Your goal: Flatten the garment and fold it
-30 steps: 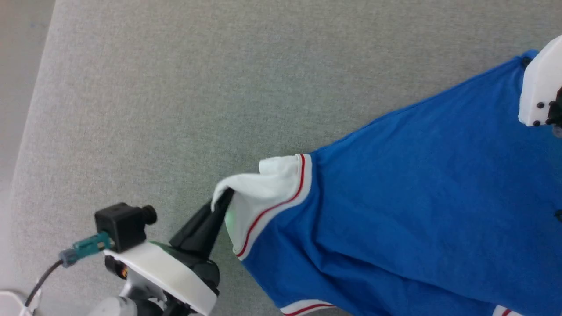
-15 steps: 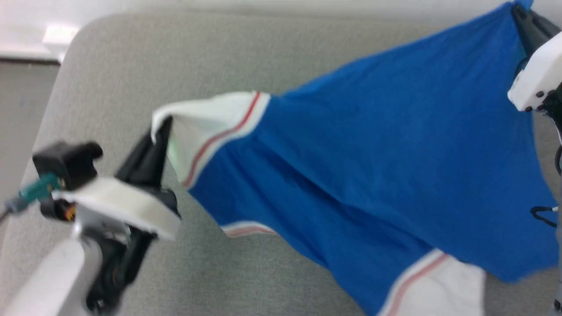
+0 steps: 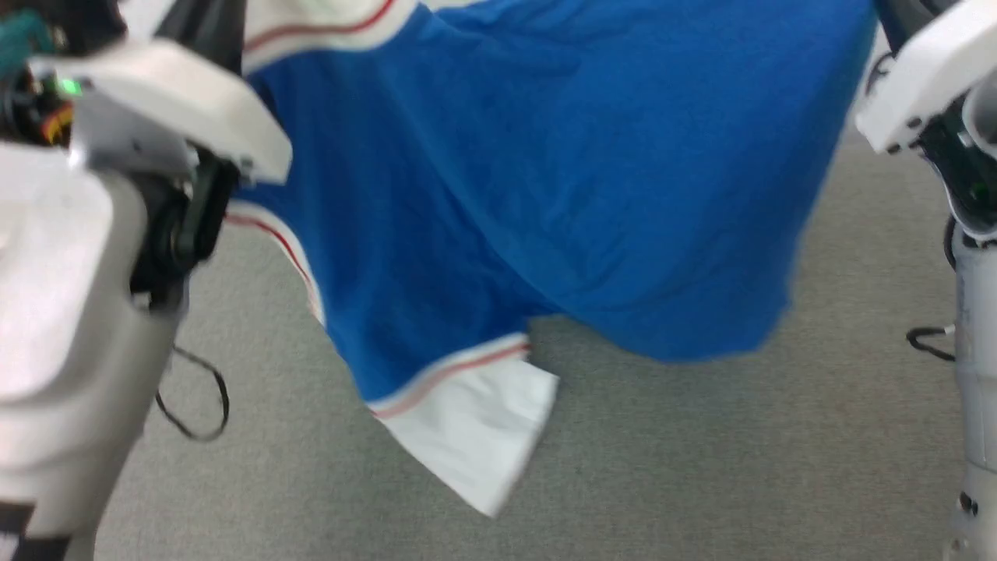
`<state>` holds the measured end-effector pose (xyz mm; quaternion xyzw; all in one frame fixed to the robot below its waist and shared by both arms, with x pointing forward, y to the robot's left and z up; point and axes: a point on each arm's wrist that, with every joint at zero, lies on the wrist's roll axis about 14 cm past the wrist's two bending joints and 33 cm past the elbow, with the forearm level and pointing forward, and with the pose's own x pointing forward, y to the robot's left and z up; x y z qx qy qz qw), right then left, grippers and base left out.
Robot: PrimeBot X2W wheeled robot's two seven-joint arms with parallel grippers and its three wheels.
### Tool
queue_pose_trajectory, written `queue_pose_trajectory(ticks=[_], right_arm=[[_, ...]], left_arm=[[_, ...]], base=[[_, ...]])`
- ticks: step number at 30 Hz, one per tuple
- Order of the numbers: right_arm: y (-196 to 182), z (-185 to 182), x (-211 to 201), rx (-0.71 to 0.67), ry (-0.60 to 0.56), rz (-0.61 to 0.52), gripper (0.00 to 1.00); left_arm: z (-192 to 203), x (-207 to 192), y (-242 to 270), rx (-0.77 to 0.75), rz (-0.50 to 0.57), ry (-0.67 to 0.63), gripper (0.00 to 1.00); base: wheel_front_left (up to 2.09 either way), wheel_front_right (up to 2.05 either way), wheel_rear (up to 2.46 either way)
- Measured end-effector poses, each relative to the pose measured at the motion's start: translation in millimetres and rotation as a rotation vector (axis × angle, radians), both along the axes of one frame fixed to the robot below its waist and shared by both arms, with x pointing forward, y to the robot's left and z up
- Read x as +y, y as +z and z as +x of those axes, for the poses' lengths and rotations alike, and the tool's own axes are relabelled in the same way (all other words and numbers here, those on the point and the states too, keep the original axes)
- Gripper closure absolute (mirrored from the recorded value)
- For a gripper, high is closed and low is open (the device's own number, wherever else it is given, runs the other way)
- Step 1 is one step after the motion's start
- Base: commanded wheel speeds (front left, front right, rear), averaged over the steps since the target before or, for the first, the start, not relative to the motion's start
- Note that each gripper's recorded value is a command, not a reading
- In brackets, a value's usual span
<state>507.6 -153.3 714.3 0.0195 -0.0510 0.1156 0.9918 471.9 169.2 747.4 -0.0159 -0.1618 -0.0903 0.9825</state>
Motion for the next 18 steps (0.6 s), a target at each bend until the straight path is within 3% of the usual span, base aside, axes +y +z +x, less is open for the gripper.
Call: queue_pose_trajectory(ticks=[10, 18], right_arm=[[53.7, -8.1, 4.4, -0.053, -0.006, -0.045, 1.0], [62.9, 19.3, 3.3, -0.046, -0.035, -0.099, 1.0]], left_arm=[[31.4, -31.3, 67.7, -0.043, 0.019, -0.036, 1.0], [69.7, -33.4, 89.2, -0.056, 0.031, -0.012, 1.0]], base=[[0.0, 0.0, 0.0], [0.0, 0.0, 0.0]])
